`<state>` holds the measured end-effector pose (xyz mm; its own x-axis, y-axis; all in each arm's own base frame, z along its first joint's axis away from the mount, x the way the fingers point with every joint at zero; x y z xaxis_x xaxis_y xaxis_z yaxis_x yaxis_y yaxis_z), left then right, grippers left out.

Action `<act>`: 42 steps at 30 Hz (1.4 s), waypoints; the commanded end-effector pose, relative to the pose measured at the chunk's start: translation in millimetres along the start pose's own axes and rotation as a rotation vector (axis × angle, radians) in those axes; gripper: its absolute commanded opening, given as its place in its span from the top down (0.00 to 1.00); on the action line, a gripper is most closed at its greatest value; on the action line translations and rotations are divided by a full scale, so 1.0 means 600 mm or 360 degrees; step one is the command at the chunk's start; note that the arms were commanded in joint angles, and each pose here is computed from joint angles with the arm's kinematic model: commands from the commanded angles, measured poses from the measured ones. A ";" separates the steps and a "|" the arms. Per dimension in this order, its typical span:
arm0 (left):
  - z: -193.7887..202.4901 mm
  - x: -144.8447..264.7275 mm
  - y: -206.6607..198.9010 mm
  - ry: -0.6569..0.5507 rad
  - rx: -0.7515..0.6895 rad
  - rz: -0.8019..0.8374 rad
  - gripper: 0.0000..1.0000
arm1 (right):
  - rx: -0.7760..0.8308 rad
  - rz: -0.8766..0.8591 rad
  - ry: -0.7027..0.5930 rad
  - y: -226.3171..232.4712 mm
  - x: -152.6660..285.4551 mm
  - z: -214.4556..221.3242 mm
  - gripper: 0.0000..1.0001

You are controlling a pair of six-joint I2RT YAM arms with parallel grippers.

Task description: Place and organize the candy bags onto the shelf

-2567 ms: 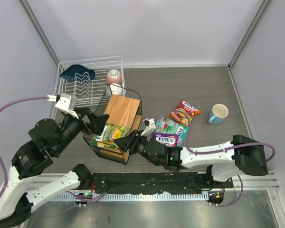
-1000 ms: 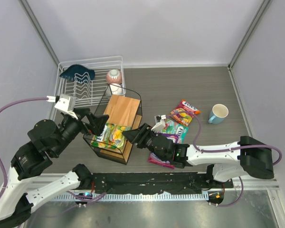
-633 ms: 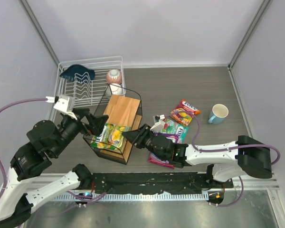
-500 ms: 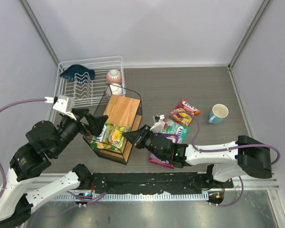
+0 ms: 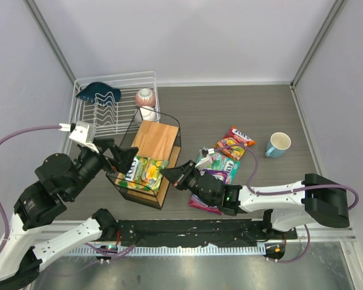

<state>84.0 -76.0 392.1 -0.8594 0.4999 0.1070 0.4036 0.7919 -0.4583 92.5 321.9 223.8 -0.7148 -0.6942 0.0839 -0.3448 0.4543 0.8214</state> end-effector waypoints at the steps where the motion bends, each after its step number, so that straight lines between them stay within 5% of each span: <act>1: -0.009 0.002 -0.003 -0.0060 0.0012 0.0032 0.00 | -0.0066 -0.0043 -0.0152 0.020 0.006 -0.021 0.99; 34: -0.003 0.006 0.004 -0.0062 -0.0001 0.0005 0.00 | -0.0029 -0.0028 -0.0388 0.048 -0.002 -0.004 0.99; 39: -0.003 0.006 0.004 -0.0063 0.0002 0.0008 0.00 | 0.0000 -0.0044 -0.0375 0.050 0.000 -0.004 0.50; 42: -0.003 0.005 0.004 -0.0064 -0.0001 0.0006 0.00 | 0.0026 -0.0053 -0.0382 0.053 0.007 -0.012 0.34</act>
<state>82.1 -73.7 388.0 -0.8600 0.4989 0.1070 0.4028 0.7925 -0.4579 81.6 332.7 225.1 -0.8050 -0.5933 -0.0070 -0.3659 0.4872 0.7930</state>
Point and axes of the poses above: each gripper's point midway between its finger pads, its own x axis back along the fingers, its own y axis along the line the jaws close on, z = x × y, the point moved 10 cm from there along x, back along the fingers, and after that the axes turned 13 degrees about x, right-handed, at the moved point
